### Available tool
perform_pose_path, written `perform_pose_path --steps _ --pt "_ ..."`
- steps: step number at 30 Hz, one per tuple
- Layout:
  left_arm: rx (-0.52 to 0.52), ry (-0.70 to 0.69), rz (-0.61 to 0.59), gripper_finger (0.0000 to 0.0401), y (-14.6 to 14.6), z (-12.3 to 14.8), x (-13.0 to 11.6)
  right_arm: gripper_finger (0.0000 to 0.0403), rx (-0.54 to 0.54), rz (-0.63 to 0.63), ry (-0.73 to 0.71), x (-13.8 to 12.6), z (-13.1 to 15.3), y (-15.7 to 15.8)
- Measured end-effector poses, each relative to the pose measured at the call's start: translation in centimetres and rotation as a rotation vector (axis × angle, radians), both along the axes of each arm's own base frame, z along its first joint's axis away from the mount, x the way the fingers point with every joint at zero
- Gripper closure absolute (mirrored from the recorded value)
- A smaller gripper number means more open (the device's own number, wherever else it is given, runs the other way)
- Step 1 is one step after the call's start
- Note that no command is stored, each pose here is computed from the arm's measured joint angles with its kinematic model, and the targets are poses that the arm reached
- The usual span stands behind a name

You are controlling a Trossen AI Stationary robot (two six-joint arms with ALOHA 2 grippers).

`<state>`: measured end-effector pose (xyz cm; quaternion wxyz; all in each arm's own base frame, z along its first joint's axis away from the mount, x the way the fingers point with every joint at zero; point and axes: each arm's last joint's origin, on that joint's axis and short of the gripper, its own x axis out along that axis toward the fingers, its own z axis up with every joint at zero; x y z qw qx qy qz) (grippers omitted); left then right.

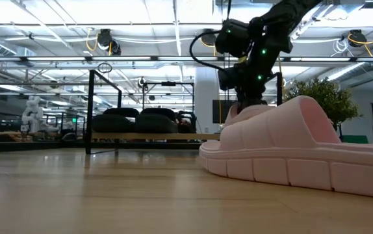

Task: Pick and place slides into the shelf
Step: Put the right pink slipper on the shelf

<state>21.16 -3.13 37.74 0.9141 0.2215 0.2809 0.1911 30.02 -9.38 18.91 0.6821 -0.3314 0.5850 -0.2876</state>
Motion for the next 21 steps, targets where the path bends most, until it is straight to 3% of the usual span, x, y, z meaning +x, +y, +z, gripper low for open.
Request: perform_pose_path --steps 21 --pt "0.01 0.003 0.003 0.0316 0.02 0.01 -0.01 0.0396 0.042 0.036 -0.004 -0.27 -0.88 0.21"
